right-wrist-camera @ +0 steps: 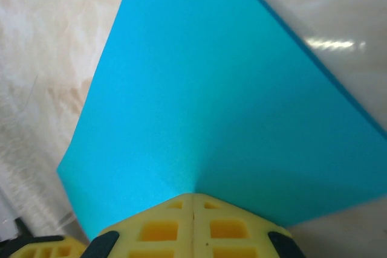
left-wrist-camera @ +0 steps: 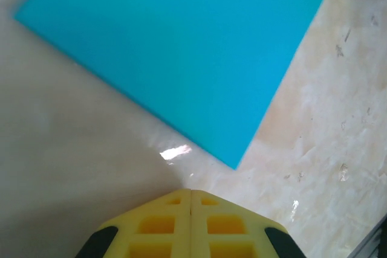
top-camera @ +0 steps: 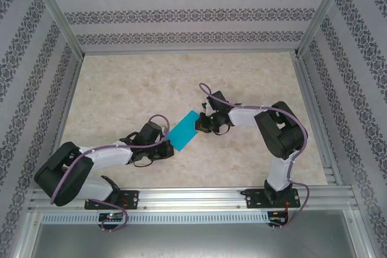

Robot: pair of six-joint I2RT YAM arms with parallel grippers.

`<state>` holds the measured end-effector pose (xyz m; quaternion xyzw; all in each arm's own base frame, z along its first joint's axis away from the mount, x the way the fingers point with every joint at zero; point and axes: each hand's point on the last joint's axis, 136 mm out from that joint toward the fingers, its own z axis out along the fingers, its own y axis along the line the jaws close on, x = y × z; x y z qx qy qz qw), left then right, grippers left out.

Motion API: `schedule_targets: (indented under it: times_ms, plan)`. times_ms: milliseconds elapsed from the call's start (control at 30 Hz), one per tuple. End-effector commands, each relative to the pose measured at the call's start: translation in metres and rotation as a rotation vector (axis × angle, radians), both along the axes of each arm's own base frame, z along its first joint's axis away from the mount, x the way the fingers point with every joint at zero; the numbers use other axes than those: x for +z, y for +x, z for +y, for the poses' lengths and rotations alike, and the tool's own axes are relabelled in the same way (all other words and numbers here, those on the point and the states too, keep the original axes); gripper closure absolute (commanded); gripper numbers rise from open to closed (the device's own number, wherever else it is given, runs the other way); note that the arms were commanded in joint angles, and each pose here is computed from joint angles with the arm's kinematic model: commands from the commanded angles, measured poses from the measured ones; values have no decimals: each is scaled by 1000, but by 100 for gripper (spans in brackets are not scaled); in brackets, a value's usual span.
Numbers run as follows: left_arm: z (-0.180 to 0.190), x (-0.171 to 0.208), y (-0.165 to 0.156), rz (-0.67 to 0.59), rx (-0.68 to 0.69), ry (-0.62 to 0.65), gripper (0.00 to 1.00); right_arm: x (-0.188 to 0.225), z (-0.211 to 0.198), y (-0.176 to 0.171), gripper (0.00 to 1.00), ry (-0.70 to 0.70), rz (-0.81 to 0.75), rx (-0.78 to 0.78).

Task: Fold a paper plane with a square sheet of paper (pick it up from the middle)
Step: First fold in half a square sheet of paper at the center of the table, then rotate the paper at the center of the table.

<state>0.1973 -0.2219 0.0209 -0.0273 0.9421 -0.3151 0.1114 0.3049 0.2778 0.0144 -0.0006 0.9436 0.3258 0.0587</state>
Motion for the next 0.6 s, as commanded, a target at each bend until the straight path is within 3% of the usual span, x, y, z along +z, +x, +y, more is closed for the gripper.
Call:
schedule_targets:
  times_ms: [0, 200, 367, 567]
  plan:
    - [14, 24, 15, -33, 63, 35, 98, 23, -17, 21, 100, -113, -114, -2]
    - [46, 55, 50, -81, 249, 28, 72, 53, 18, 14, 100, -130, -191, 50]
    - [73, 61, 68, -72, 318, 65, 54, 39, 50, -3, 94, -188, -171, 63]
    - [87, 51, 78, -49, 352, 83, 39, 22, 85, -17, 88, -233, -137, 126]
